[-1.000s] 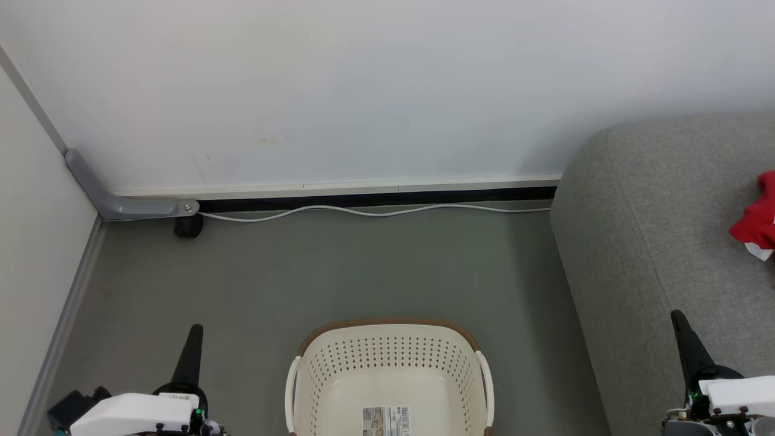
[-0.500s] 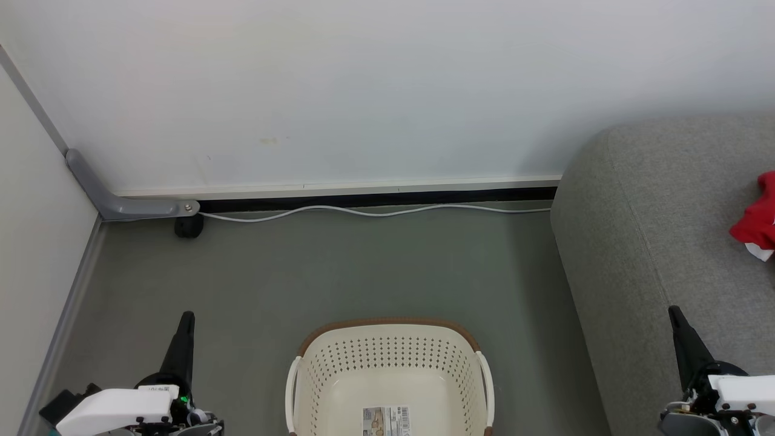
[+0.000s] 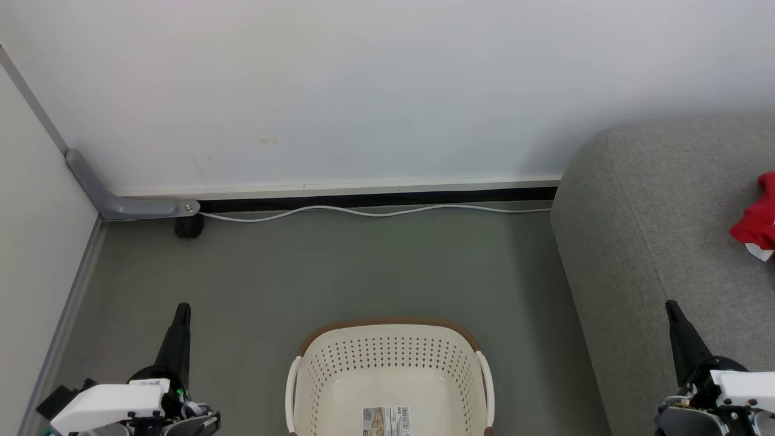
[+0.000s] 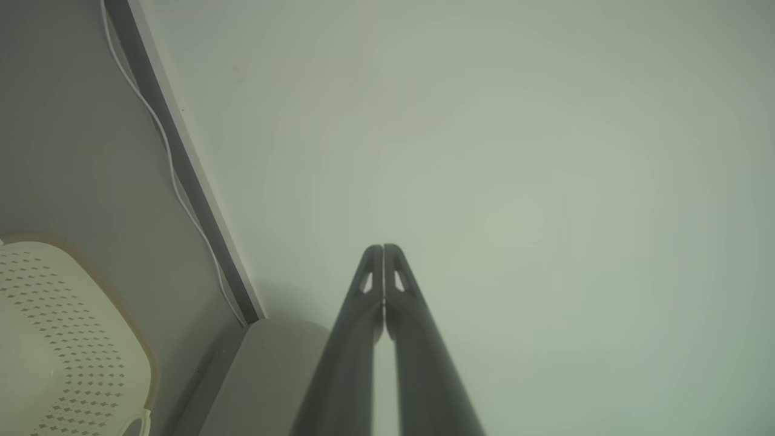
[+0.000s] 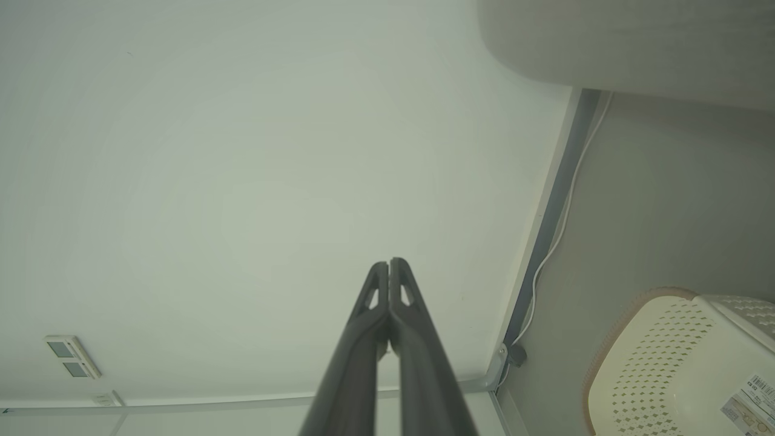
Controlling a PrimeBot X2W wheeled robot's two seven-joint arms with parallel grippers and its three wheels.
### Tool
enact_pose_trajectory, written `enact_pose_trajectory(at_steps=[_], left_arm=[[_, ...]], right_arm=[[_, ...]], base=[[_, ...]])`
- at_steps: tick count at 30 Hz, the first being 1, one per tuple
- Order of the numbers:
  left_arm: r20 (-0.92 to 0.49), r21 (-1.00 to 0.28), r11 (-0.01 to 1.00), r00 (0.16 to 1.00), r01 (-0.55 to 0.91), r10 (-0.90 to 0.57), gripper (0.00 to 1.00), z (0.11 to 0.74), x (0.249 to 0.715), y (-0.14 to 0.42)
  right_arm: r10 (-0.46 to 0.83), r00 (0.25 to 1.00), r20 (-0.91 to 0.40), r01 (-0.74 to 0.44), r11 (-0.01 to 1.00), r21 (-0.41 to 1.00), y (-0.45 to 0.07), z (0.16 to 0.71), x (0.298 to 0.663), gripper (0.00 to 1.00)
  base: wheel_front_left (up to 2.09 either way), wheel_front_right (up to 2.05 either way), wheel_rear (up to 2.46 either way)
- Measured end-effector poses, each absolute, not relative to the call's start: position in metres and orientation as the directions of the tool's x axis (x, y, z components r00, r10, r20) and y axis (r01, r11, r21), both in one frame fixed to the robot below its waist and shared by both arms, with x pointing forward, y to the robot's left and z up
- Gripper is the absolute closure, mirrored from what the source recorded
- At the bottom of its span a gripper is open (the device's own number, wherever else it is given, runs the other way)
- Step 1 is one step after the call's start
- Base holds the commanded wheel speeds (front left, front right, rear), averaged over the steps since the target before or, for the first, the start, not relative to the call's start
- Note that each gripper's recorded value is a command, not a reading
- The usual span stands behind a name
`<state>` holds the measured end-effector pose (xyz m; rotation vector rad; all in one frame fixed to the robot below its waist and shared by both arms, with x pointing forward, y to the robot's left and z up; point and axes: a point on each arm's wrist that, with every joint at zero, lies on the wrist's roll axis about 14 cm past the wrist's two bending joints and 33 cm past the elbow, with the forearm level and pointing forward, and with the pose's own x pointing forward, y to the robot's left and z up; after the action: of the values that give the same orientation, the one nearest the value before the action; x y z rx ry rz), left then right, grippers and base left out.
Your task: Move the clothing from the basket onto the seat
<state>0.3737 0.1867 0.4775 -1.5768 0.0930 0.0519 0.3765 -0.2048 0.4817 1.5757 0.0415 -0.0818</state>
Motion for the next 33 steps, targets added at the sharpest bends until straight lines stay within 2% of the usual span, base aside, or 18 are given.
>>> enact_pose_trajectory(at_steps=[33], left_arm=[[-0.091,-0.996,-0.012,0.996,-0.092,-0.023,1.00,0.4775,0.3737,0.1880]], right_arm=[[-0.026,0.997,-0.078,0.078,-0.008,0.997,-0.2050,0.4818,0.3765,1.00]], base=[[0.00,0.00,0.00]])
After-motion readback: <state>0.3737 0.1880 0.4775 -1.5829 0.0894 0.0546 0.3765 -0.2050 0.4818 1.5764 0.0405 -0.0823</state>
